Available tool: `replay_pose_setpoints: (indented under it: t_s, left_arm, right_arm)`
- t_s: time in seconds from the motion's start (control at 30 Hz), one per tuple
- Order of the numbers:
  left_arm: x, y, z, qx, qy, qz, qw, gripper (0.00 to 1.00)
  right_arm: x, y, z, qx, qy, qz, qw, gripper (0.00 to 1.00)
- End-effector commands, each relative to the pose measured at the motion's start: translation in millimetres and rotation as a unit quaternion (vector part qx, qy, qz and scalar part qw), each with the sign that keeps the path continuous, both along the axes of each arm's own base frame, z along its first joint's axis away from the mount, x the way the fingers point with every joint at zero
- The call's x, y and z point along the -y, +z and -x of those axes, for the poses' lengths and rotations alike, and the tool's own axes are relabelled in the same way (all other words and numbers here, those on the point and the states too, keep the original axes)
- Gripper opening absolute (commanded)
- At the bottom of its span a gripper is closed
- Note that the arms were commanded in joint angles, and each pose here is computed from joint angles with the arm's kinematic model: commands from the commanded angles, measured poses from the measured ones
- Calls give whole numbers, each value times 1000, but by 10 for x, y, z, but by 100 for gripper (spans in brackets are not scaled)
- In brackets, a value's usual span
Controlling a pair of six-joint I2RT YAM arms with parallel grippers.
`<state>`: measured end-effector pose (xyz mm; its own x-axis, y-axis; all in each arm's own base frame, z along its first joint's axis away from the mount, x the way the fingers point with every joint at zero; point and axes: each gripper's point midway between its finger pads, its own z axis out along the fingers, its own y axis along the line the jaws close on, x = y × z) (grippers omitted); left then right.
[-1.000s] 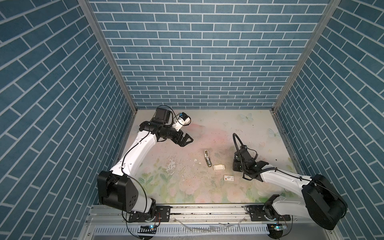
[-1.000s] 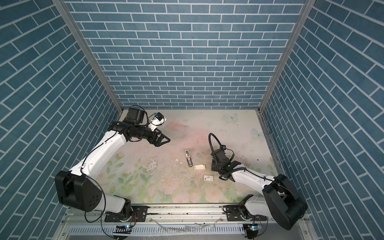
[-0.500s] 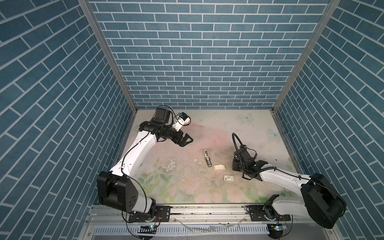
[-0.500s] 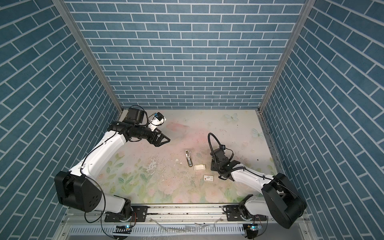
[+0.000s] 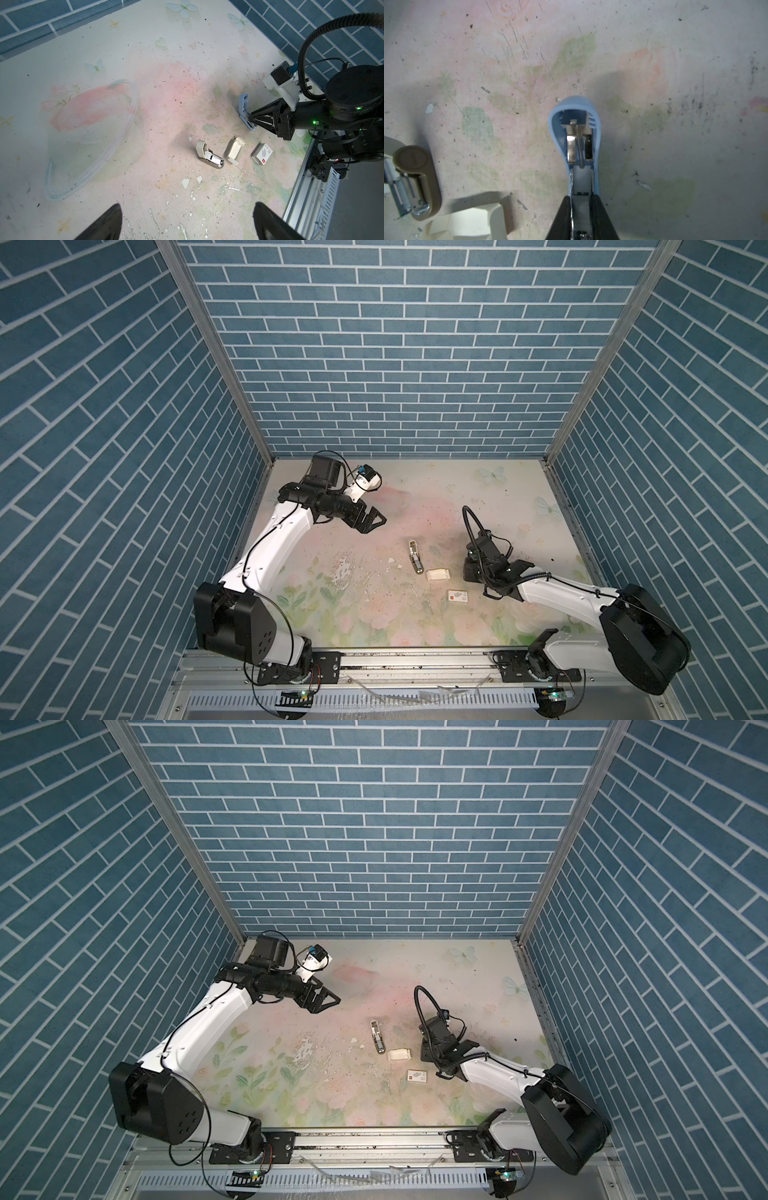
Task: Load the staples into the stapler
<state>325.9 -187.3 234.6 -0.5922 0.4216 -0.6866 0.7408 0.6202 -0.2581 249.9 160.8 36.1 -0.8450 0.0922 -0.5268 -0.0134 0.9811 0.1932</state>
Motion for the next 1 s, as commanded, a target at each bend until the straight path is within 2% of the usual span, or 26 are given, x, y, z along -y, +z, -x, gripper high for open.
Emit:
replay_pose_setpoints:
  t_s: [0.0,0.47,0.8,0.97]
  left_arm:
    - [-12,57,49,8,-6,4,1000,100]
    - [-16,59,47,8,-5,4,1000,100]
    - [-36,114,4,22,-6,-6,1000,100]
    - [-29,146,2,22,-6,-4,1000,100]
  right_arm:
    - [-19,-25,38,-15,0,4,1000,21]
    - [-19,16,22,-7,1,9,1000,27]
    - [-61,615,-121,50,21,7,998,31]
    - [-128,634,-195,42,35,9,998,33]
